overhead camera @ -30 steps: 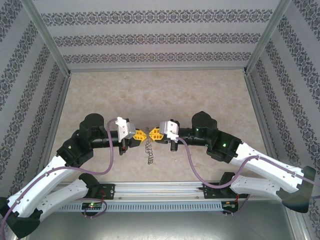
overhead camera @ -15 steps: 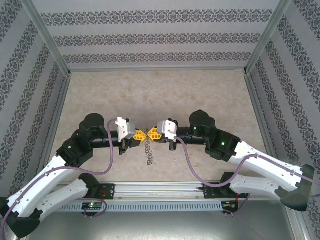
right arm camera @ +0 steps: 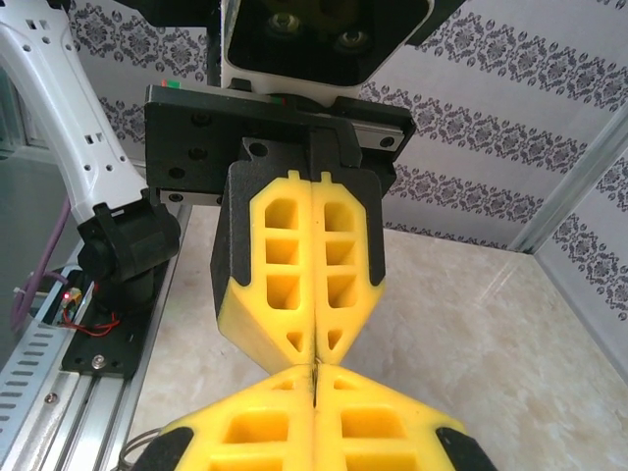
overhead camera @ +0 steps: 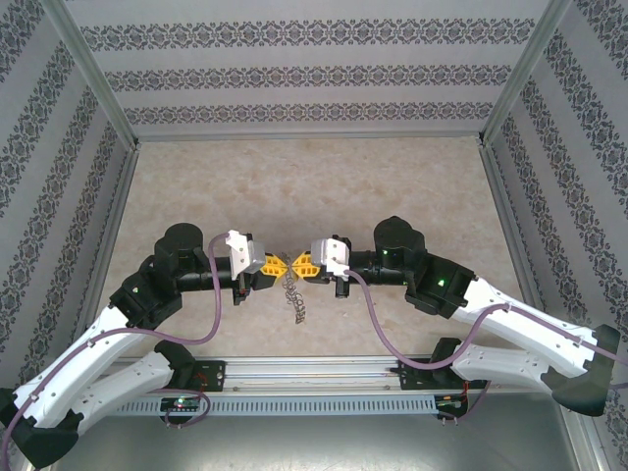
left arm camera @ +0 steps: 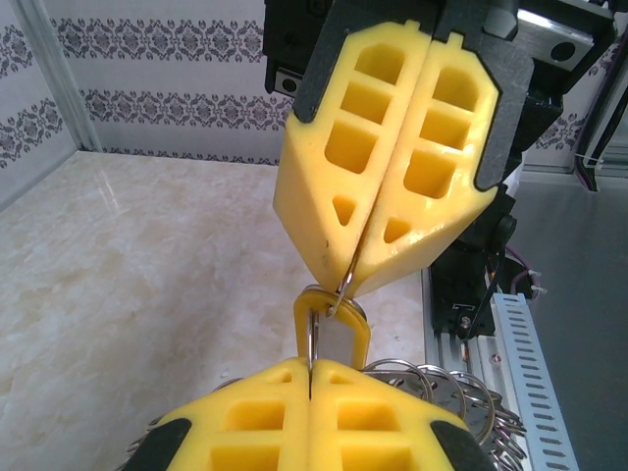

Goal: Put the keys on the keyring

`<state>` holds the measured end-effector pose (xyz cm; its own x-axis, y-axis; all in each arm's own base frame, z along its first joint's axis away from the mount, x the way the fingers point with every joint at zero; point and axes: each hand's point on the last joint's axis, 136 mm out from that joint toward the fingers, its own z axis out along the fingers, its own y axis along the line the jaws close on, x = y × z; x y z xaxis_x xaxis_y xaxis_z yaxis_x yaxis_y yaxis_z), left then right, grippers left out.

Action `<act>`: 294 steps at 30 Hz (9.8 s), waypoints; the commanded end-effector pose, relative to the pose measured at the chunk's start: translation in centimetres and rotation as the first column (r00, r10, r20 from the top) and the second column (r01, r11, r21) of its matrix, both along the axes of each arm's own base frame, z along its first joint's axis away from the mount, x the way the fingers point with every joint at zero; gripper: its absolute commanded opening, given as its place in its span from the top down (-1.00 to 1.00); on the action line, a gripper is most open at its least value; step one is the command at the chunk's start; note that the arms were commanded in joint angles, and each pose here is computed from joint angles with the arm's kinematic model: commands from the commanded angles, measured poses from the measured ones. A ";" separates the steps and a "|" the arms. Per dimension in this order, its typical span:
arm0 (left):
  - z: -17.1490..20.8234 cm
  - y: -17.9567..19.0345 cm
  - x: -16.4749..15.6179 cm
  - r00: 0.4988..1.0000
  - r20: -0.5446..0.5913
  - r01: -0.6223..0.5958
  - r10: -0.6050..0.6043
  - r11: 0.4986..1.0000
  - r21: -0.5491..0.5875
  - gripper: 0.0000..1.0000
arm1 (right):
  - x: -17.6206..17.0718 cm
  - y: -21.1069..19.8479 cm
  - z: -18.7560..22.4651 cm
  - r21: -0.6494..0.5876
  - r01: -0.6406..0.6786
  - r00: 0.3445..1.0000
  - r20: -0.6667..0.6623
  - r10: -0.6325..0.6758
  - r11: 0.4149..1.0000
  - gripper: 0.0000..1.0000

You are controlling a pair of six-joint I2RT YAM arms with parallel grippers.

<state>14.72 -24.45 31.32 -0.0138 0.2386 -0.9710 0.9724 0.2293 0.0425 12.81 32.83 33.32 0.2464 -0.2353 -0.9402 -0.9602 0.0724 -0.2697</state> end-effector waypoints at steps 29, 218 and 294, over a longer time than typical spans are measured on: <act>2.6 0.2 -1.0 0.996 0.080 0.030 -0.026 0.999 -0.043 1.00 | 0.3 0.1 0.9 0.040 0.015 0.999 0.029 -0.016 0.999 1.00; 2.5 0.6 -1.1 0.996 0.089 0.010 -0.006 0.999 -0.039 1.00 | 0.2 1.0 0.0 -0.012 -0.032 0.999 -0.010 0.032 0.999 1.00; 3.2 0.4 -0.9 0.996 0.092 0.007 0.000 0.997 -0.079 1.00 | -0.5 -1.0 -0.9 0.013 -0.054 0.995 0.090 0.052 0.998 0.42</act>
